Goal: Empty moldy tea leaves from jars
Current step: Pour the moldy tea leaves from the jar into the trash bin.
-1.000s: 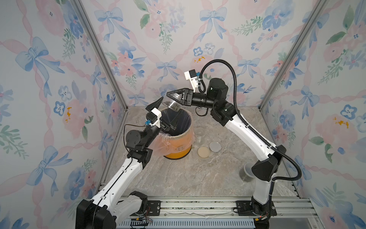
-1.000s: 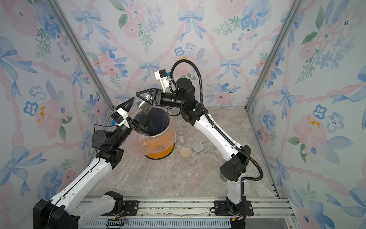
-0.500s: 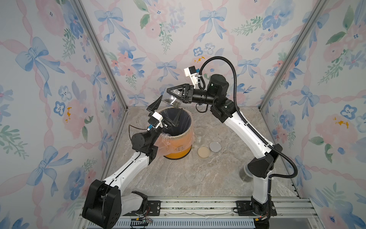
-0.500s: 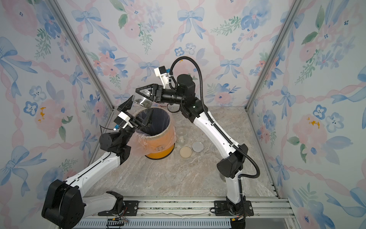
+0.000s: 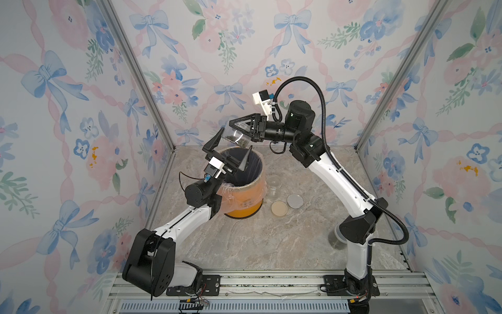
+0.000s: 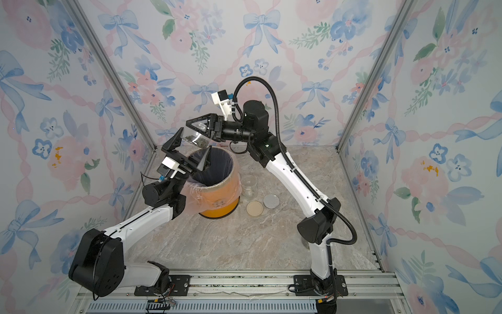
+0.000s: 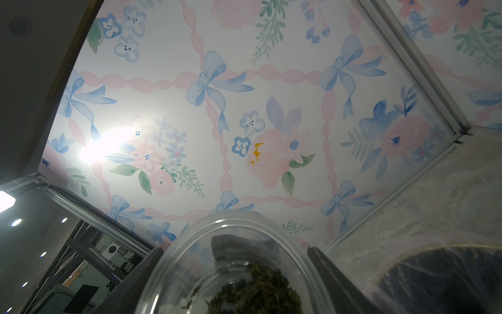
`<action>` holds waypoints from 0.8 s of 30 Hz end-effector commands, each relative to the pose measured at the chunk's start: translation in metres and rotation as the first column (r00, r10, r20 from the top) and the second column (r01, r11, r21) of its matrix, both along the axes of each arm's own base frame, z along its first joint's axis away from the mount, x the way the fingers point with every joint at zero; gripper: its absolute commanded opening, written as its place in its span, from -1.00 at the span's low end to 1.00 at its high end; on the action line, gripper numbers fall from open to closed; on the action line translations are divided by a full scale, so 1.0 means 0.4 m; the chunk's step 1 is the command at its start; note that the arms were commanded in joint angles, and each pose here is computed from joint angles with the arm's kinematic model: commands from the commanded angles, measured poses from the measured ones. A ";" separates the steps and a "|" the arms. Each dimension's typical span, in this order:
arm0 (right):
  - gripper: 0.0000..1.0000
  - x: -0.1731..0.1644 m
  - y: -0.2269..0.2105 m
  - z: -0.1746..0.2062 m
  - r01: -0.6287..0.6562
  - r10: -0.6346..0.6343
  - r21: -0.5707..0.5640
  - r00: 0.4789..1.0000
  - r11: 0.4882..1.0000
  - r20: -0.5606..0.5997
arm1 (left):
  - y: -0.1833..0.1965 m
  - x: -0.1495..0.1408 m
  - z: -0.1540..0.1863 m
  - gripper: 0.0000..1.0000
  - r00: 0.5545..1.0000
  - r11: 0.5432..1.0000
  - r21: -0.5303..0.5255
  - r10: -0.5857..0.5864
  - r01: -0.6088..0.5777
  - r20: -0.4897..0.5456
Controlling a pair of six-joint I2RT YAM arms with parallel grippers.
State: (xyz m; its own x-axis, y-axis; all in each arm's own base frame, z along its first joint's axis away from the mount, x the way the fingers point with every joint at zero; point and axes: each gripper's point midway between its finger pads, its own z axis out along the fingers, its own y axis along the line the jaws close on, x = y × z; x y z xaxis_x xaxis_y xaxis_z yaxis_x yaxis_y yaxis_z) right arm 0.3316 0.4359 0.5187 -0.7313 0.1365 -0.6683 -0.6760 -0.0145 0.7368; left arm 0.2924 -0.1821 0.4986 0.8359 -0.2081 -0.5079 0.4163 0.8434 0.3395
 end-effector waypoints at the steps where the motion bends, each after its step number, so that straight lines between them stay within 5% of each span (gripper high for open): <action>1: 0.13 -0.009 -0.019 0.031 -0.002 0.002 0.013 1.000 1.000 0.022 | 0.000 -0.035 0.045 0.96 0.996 1.000 -0.015 -0.008 0.009 0.094; 24: 0.12 -0.048 -0.028 0.045 -0.017 0.016 0.028 0.999 0.999 0.032 | -0.015 0.025 0.013 0.91 1.000 1.000 -0.019 -0.008 0.009 0.014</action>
State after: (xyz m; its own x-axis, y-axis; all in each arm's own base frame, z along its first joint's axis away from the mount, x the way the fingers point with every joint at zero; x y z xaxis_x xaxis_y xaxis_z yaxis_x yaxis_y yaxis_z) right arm 0.3324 0.4379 0.5063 -0.7499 0.1199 -0.6506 -0.6552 0.0014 0.7554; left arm 0.3030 -0.1873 0.4991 0.8388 -0.2126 -0.5013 0.4162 0.8439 0.3385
